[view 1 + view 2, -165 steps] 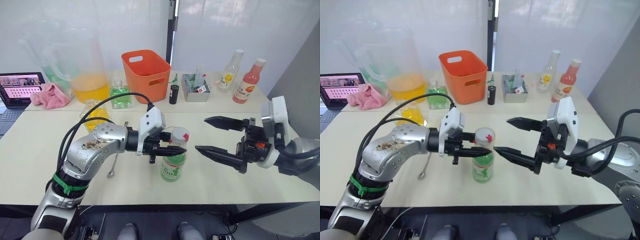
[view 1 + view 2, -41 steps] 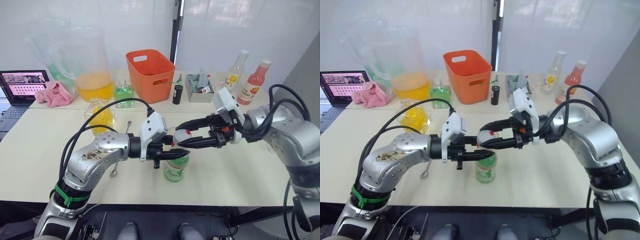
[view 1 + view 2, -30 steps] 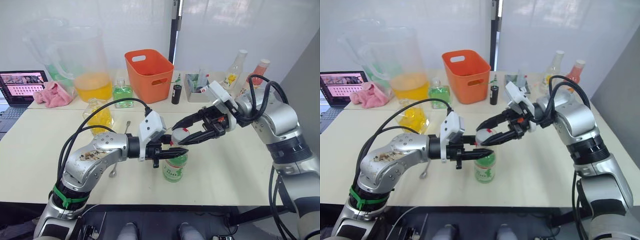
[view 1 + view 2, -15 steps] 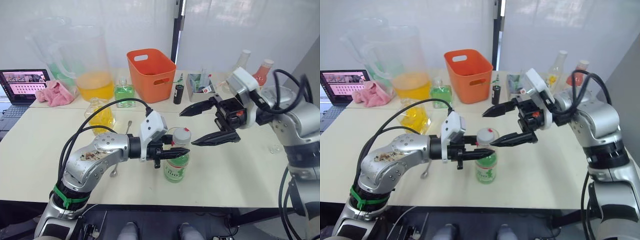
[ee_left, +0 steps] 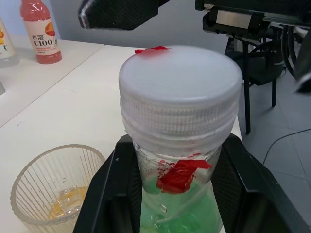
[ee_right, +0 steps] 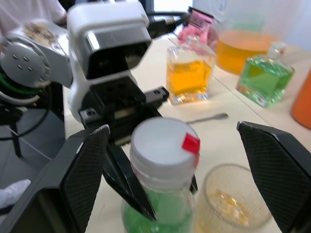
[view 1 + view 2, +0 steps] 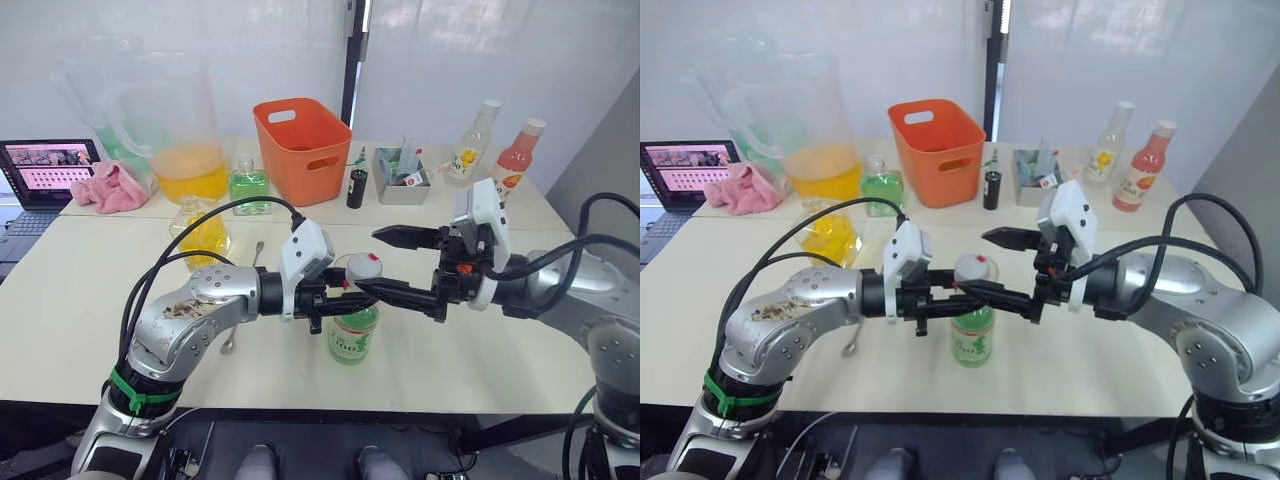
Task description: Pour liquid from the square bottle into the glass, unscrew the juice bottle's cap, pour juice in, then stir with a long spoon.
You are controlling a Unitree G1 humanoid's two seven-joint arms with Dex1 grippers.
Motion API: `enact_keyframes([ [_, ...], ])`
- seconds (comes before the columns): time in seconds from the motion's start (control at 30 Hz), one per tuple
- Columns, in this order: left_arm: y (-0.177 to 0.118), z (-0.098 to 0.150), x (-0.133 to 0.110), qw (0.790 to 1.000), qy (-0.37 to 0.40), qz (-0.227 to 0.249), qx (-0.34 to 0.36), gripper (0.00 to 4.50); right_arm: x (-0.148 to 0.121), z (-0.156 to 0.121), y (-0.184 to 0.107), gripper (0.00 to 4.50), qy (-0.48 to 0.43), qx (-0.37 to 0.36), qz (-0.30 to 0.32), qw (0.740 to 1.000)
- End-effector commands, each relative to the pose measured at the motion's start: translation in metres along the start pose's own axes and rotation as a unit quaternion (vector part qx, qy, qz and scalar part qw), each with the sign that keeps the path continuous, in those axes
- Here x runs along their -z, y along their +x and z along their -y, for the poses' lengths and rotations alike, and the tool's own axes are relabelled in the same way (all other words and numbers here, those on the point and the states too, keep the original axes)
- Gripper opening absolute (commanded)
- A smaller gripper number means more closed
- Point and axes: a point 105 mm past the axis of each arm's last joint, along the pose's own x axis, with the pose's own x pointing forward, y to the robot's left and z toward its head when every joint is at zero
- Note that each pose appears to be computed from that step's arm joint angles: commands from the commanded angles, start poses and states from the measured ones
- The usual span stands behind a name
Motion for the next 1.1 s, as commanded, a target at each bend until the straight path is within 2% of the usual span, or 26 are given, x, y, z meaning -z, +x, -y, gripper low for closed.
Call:
enact_keyframes([
  [0.03,0.005,0.004,0.012,0.999,-0.022,-0.018,0.017,1.42,-0.007,-0.001,-0.003,4.45,-0.008,0.029,0.006,1.0],
  [0.23,0.006,0.002,0.011,0.999,-0.025,-0.017,0.016,1.42,-0.003,-0.002,0.001,4.45,0.004,0.048,0.0,0.999],
  [0.53,0.007,0.0,0.01,1.0,-0.022,-0.016,0.013,1.42,-0.002,-0.006,0.011,1.66,0.02,0.038,0.004,0.999],
  [0.67,0.007,-0.001,0.01,1.0,-0.023,-0.016,0.011,1.42,0.0,-0.009,0.015,1.64,0.025,0.02,0.0,0.999],
  [0.87,0.007,-0.002,0.01,1.0,-0.022,-0.017,0.005,1.42,-0.001,-0.016,0.02,1.64,0.013,-0.055,-0.001,0.998],
  [1.0,0.005,-0.001,0.01,1.0,-0.015,-0.025,0.003,1.42,0.005,-0.02,0.016,1.64,-0.026,-0.168,-0.027,0.985],
  [1.1,0.003,0.001,0.011,1.0,-0.011,-0.028,0.003,1.42,0.003,-0.016,0.014,1.64,-0.05,-0.226,-0.029,0.972],
])
